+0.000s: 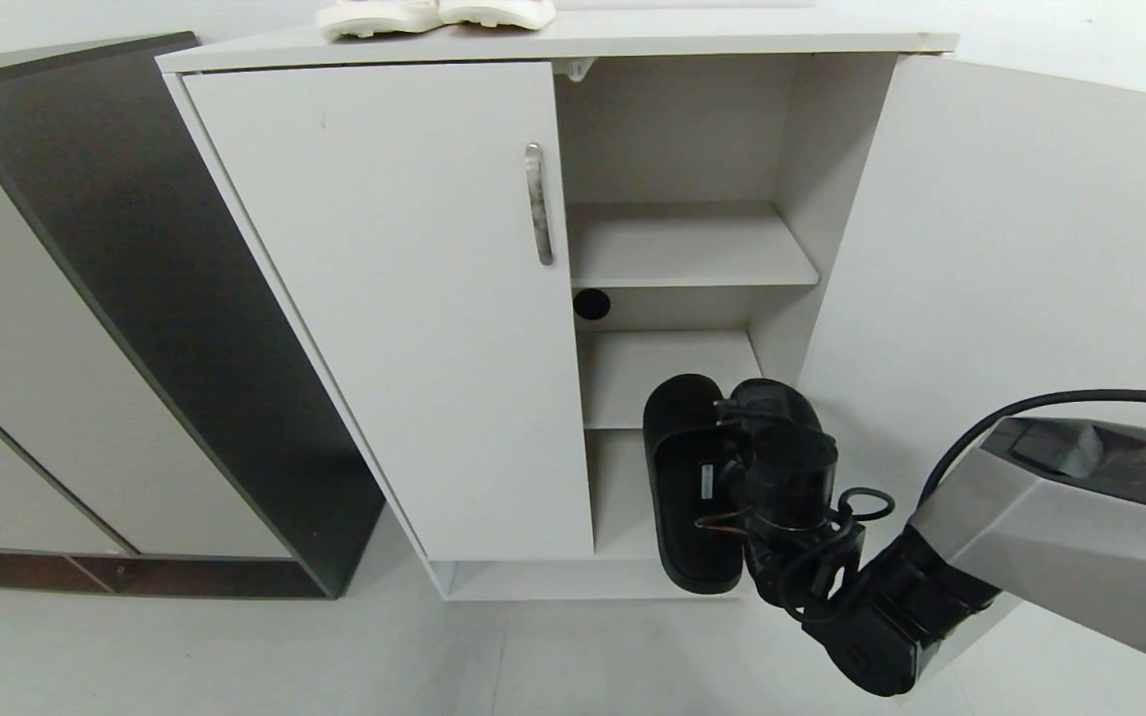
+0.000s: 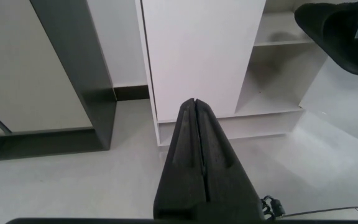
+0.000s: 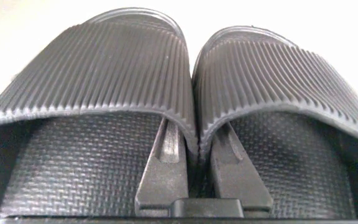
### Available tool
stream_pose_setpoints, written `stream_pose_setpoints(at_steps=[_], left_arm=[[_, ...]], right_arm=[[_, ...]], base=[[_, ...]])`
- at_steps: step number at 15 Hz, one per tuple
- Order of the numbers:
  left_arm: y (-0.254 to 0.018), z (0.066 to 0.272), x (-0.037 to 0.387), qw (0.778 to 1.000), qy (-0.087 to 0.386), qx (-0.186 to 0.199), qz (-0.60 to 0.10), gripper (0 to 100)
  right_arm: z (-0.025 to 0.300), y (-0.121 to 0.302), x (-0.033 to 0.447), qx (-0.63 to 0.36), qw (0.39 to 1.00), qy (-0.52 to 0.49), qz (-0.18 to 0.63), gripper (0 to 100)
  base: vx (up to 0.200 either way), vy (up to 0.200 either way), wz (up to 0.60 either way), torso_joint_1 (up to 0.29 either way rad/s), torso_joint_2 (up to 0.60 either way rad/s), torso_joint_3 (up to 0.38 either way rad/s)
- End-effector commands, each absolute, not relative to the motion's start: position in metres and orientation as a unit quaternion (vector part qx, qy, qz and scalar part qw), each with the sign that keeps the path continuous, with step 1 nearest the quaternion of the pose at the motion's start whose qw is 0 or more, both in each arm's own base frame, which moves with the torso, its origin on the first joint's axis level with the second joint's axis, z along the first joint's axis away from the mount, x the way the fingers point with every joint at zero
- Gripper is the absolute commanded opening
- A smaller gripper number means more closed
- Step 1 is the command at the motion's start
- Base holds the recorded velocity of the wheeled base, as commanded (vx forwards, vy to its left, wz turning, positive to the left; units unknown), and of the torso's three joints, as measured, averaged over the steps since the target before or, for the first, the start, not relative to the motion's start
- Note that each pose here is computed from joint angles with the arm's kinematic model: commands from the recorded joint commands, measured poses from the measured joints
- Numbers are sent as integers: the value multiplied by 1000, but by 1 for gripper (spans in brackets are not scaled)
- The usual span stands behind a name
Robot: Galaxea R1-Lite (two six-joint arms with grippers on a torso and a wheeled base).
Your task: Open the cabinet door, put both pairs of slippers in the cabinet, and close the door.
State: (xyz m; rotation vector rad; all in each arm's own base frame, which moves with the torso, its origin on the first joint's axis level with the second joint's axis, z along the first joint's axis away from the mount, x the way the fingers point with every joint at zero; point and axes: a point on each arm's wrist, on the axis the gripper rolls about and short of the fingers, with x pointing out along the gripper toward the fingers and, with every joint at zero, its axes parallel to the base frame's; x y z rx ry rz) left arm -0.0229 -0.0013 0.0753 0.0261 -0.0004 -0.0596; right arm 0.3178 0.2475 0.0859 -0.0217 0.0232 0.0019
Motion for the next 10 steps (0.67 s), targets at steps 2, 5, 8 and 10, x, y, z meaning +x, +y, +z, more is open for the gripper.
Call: stream_pose_setpoints(at_steps=[2,5,8,10], left_arm=[[-1,75,-23,999,0,16,-30,0],[-1,75,-23,999,0,16,-30,0],[-1,75,-23,999,0,16,-30,0],[-1,75,-23,999,0,16,-30,0]], right_arm=[[82,259,316,-4,999,24,30,0],[73,265,320,17,998,56,31,0],[72,269,316,18,997,59,39,0],[68,269,315,15,997,63,40,0]], base=[[0,0,0,0,0,0],[0,0,0,0,0,0],[0,0,0,0,0,0],[0,0,0,0,0,0]])
